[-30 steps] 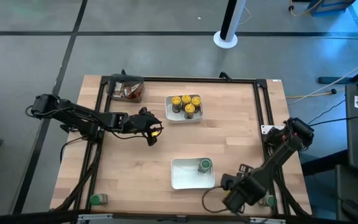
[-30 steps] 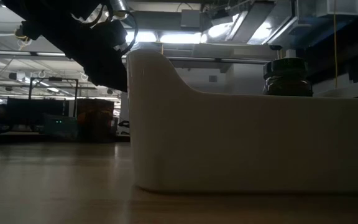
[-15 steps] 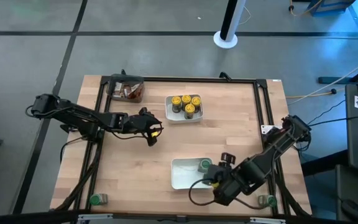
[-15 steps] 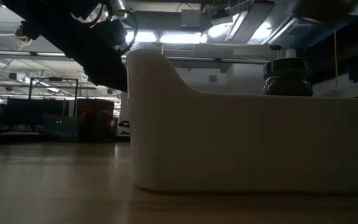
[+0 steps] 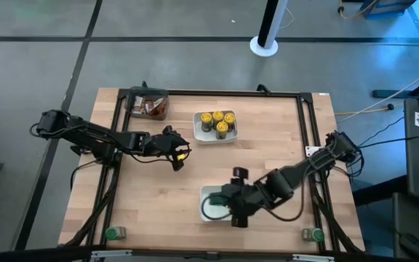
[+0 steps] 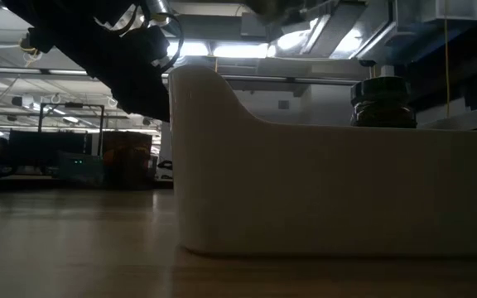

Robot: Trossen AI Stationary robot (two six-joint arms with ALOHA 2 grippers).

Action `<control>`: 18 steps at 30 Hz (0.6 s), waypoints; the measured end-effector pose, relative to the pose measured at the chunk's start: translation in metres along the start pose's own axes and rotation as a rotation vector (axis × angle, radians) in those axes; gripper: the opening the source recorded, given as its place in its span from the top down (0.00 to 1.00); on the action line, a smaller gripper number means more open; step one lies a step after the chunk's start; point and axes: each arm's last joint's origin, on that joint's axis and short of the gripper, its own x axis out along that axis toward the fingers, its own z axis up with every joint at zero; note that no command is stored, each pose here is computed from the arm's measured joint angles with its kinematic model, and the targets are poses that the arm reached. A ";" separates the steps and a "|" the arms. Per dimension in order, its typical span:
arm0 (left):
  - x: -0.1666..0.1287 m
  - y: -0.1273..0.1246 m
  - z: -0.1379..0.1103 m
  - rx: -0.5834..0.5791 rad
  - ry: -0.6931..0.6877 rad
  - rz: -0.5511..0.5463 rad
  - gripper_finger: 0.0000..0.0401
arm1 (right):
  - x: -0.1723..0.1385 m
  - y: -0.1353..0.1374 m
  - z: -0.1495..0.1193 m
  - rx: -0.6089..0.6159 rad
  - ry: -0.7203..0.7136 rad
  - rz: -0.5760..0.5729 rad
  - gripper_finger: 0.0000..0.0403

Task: Sort spices by type
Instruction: Put the seasoning bottle into the bottom white bin

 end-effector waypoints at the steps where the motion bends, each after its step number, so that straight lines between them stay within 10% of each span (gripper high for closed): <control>1: 0.000 0.000 0.000 0.000 0.000 0.000 0.66 | 0.003 -0.002 0.003 -0.016 -0.012 0.005 0.49; 18: 0.000 0.000 0.000 0.009 0.003 0.001 0.66 | 0.051 -0.026 0.018 -0.117 0.059 0.047 0.49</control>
